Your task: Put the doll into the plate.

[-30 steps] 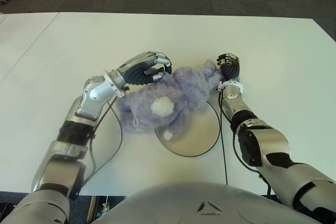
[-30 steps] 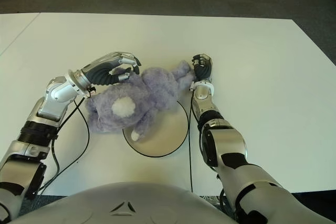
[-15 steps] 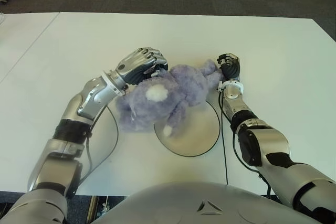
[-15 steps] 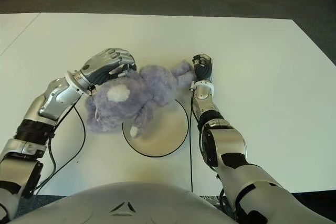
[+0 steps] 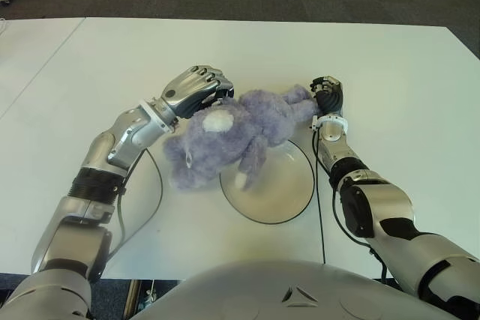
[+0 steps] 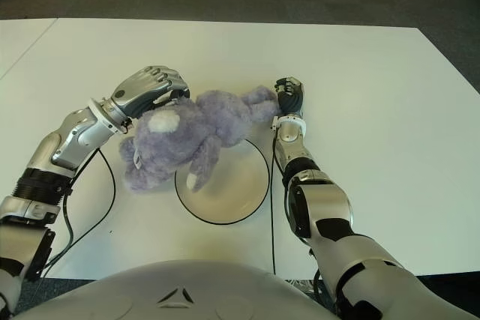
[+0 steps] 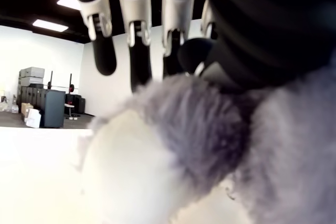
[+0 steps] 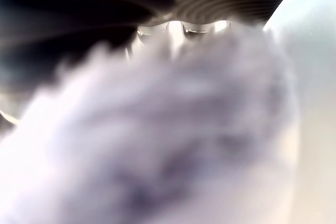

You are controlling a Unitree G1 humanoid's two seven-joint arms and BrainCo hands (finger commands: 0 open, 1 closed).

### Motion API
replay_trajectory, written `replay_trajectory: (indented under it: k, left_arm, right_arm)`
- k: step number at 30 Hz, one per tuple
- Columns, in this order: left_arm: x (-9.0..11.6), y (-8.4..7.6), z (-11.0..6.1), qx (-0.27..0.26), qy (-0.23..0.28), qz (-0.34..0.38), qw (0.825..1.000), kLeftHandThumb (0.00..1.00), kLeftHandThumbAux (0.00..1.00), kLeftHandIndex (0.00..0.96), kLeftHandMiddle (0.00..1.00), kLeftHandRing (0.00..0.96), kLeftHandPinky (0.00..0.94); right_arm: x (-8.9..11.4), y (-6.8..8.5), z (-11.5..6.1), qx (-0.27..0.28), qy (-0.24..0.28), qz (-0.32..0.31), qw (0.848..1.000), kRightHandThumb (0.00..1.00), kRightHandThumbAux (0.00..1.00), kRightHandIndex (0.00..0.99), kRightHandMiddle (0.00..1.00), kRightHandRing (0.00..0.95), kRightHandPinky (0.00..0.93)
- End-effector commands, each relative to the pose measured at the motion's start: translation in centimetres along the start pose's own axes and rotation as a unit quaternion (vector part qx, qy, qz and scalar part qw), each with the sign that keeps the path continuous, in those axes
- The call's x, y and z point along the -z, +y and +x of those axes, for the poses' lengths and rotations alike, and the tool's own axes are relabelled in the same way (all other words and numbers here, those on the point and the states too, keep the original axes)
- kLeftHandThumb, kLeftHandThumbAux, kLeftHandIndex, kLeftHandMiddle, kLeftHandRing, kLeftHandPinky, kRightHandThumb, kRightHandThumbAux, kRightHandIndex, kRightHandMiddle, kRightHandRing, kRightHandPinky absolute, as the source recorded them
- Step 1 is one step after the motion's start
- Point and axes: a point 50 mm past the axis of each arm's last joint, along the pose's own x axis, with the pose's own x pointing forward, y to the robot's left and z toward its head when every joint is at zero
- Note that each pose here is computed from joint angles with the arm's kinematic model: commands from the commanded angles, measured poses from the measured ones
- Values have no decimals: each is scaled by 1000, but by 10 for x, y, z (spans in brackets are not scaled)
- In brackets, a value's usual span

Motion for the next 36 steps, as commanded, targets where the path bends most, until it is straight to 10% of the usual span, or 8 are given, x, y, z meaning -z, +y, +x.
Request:
replay_trajectory:
  k: [1,13,15,23,36]
  left_arm:
    - [0,-7,-6,40,12,1,999,701,692,430,611,610,633]
    - [2,-1,-15,68,35,-32,997,691,695,422,519,501,426]
    - [1,2,-19,73,33,-39,996,406,465,221,331,326,288]
    - [-3,15,-24,86,8,-34,996,257,368,15,56,49,13]
    - [4,22,-30,82,-1,-43,996,280,277,0,0,0,0]
  right_arm:
    - [89,9,-64,-39,188,-33,981,828,694,414,456,419,455]
    - [90,9,-64,-39,189,-37,981,829,694,414,456,427,463]
    - [90,9,-64,-39,190,-38,980,828,694,414,455,409,434]
    - [90,9,-64,-39,189,-42,980,828,694,414,457,433,479]
    - [90,10,-64,-38,187,-50,980,830,693,414,459,452,451]
